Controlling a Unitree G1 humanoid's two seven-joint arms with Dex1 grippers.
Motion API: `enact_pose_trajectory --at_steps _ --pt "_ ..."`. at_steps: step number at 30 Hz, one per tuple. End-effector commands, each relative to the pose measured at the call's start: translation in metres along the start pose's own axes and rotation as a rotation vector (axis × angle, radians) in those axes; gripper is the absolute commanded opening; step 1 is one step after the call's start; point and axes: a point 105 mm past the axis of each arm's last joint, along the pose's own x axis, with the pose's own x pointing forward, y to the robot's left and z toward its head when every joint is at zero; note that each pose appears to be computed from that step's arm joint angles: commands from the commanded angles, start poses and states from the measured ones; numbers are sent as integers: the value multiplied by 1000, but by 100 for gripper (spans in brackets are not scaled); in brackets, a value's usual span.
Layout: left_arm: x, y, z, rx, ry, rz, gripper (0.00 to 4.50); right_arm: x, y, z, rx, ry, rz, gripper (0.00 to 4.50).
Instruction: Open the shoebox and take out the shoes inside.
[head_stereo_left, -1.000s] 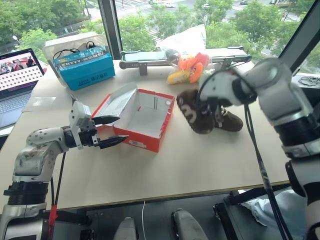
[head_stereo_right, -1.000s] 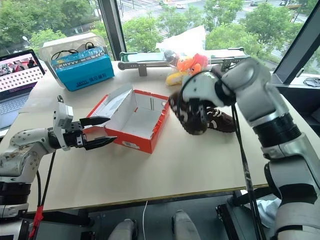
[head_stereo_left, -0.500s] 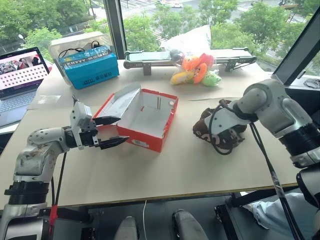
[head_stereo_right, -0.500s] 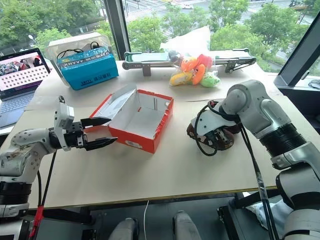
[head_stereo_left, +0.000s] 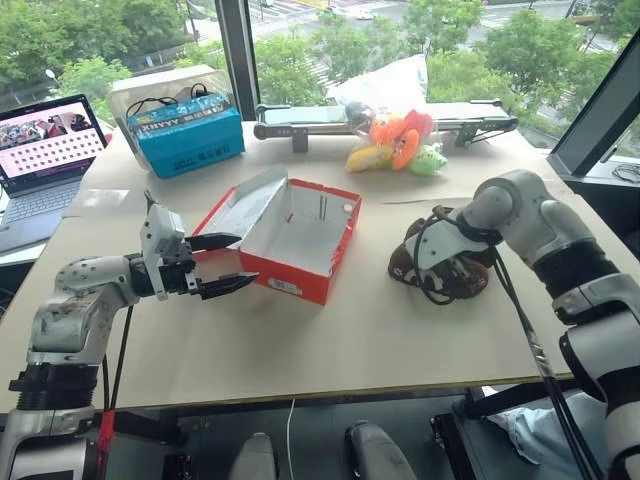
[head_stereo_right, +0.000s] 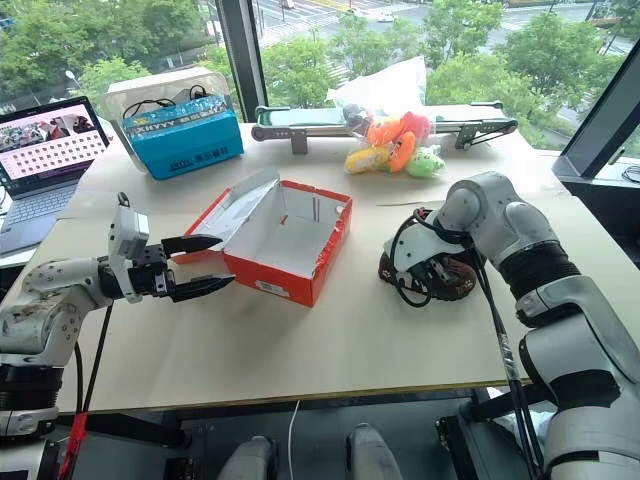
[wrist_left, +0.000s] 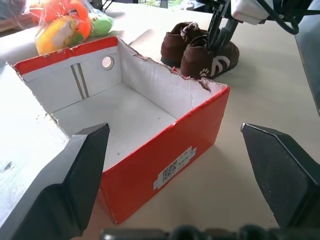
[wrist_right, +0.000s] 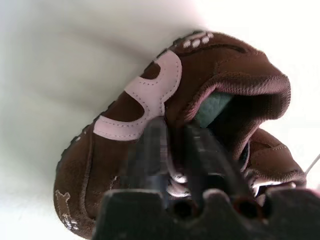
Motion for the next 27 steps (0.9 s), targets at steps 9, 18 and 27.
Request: enact_pose_trajectory --at_steps 9,18,27 --pt "-1 -1 9 40 -13 -9 450 -56 7 14 13 -71 -90 230" --pt "1 1 9 39 -24 4 450 -98 2 55 157 -326 -271 230" --pt "-30 3 -12 -39 -87 429 450 -87 0 105 844 -685 -621 230"
